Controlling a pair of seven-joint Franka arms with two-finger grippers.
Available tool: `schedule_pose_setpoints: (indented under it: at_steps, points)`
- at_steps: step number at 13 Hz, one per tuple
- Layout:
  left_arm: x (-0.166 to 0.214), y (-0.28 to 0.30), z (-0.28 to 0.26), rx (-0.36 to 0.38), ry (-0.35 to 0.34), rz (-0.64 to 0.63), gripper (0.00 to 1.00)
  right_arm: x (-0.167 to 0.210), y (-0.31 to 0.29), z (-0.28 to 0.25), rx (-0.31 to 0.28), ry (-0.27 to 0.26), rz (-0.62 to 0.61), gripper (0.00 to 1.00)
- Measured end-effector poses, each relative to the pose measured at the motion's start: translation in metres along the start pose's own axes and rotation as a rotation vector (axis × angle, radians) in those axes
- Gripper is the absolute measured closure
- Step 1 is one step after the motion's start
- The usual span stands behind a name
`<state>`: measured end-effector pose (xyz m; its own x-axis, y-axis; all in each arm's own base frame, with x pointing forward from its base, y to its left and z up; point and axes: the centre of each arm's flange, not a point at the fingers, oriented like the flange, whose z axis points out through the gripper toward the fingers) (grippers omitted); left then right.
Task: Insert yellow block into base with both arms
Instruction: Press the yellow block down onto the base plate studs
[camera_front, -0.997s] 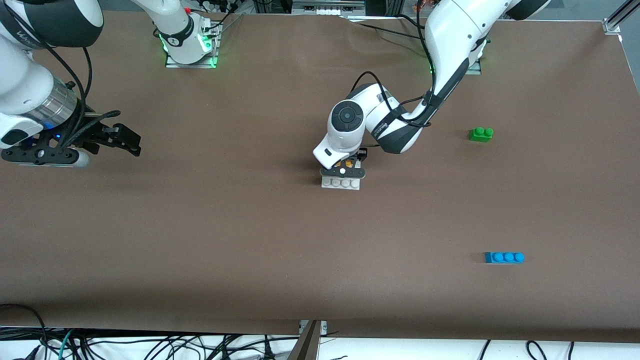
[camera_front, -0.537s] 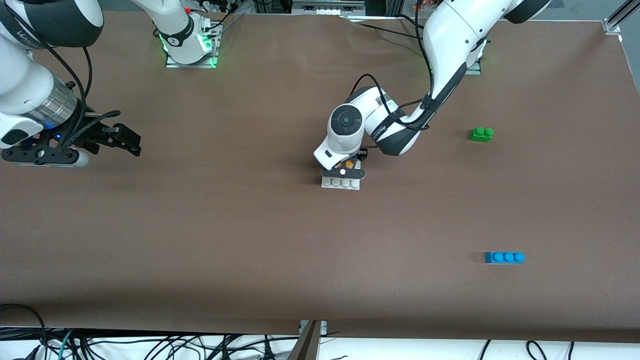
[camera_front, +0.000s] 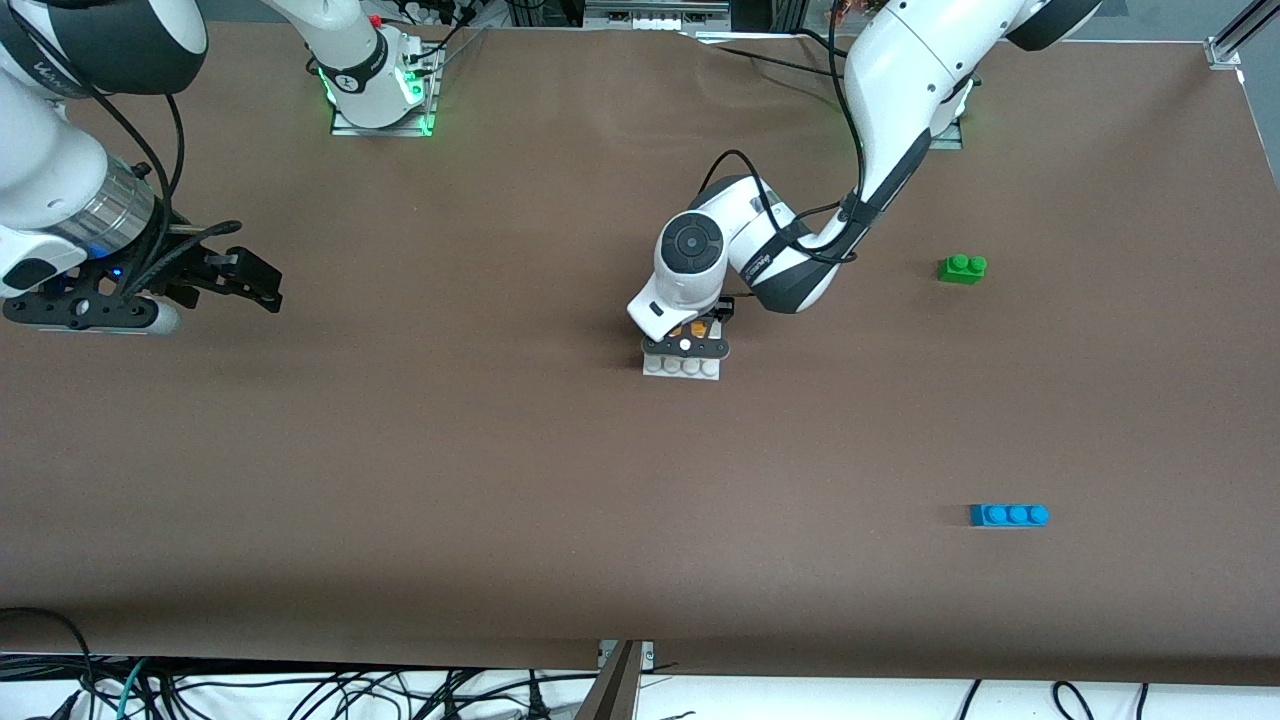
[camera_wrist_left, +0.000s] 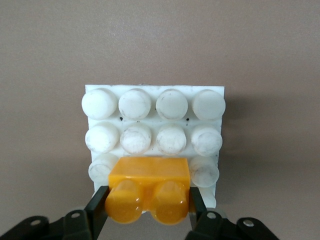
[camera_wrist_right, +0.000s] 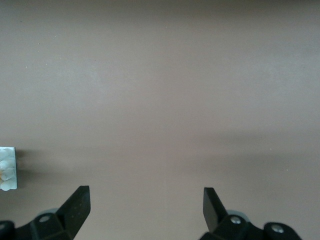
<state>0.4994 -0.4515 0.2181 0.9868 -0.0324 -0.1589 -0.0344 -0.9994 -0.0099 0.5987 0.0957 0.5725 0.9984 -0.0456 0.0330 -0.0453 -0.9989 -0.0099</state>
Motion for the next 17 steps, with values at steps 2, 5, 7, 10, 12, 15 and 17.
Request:
schedule_pose_setpoints:
  at_steps: [2, 5, 7, 10, 12, 15, 17]
  points:
    - [0.0001, 0.0, 0.0003, 0.0, 0.0, 0.0, 0.32, 0.0, 0.0, 0.0, 0.0, 0.0, 0.0, 0.0]
    - [0.0001, 0.0, 0.0018, 0.0, -0.002, 0.0, 0.32, 0.0, 0.0, 0.0, 0.0, 0.0, 0.0, 0.0]
    - [-0.0001, -0.0003, 0.0035, 0.003, -0.006, -0.002, 0.25, 0.0, 0.0, 0.0, 0.0, 0.0, 0.0, 0.0]
    - [0.0, -0.0006, 0.0042, 0.004, -0.007, -0.014, 0.0, 0.0, 0.0, 0.0, 0.0, 0.0, 0.0, 0.0]
    - [0.0, -0.0006, 0.0042, 0.004, -0.007, -0.016, 0.0, 0.0, 0.0, 0.0, 0.0, 0.0, 0.0, 0.0]
    - [0.0, -0.0006, 0.0041, 0.004, -0.007, -0.019, 0.0, 0.0, 0.0, 0.0, 0.0, 0.0, 0.0, 0.0]
    - [0.0006, 0.0, 0.0012, 0.001, -0.003, -0.032, 0.0, 0.0, 0.0, 0.0, 0.0, 0.0, 0.0, 0.0]
